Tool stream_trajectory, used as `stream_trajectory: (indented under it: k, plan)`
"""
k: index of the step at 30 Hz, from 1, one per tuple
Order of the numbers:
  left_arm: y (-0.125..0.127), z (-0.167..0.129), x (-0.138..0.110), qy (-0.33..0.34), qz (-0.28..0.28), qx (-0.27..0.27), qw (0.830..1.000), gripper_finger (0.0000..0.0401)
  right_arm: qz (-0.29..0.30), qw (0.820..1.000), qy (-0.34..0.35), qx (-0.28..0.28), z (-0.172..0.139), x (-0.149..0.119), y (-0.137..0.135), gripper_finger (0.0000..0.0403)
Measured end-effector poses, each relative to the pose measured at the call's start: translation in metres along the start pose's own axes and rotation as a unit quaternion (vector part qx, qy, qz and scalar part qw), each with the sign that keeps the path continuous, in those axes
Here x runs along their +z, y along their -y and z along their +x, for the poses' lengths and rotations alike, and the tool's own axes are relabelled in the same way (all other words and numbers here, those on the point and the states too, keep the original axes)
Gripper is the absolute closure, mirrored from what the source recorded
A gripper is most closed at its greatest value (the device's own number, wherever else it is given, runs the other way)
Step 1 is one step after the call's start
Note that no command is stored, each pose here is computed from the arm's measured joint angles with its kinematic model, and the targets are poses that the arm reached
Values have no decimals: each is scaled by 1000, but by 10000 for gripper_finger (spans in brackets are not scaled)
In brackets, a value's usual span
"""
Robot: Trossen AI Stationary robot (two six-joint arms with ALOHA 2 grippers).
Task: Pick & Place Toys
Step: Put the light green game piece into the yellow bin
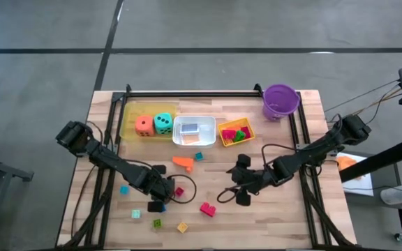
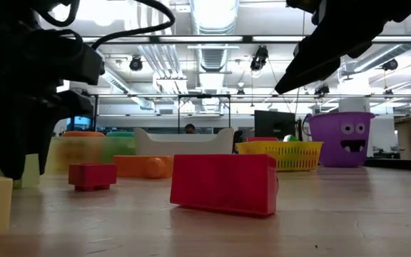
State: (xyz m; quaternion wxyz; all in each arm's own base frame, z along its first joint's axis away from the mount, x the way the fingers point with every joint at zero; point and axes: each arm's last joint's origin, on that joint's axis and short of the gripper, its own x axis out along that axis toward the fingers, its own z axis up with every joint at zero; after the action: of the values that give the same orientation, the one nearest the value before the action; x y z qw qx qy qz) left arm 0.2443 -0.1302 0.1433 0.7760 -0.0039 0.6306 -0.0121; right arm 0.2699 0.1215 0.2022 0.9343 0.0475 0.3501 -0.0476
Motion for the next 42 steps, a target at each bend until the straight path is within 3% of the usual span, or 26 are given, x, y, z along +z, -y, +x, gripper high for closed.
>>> stream_trajectory:
  k: [5,14,20,26,39,42]
  plan:
    - [-1,0,-2,-10,-5,2,1000,312,-1,1000,3,4,-1,0,-2,90]
    - [-1,0,-2,-13,-6,3,1000,126,-2,1000,5,8,-1,0,-4,90]
    - [-3,0,-7,-36,6,8,999,88,-2,1000,5,8,-1,0,-4,90]
    - [-2,0,-6,-34,22,7,999,121,-2,1000,6,9,-2,0,-5,90]
    - [-3,-1,-7,-43,33,3,999,321,-6,1000,7,15,-3,-2,-8,90]
    - [-2,-2,-5,-41,15,-2,999,322,-21,1000,9,17,-4,-2,-9,90]
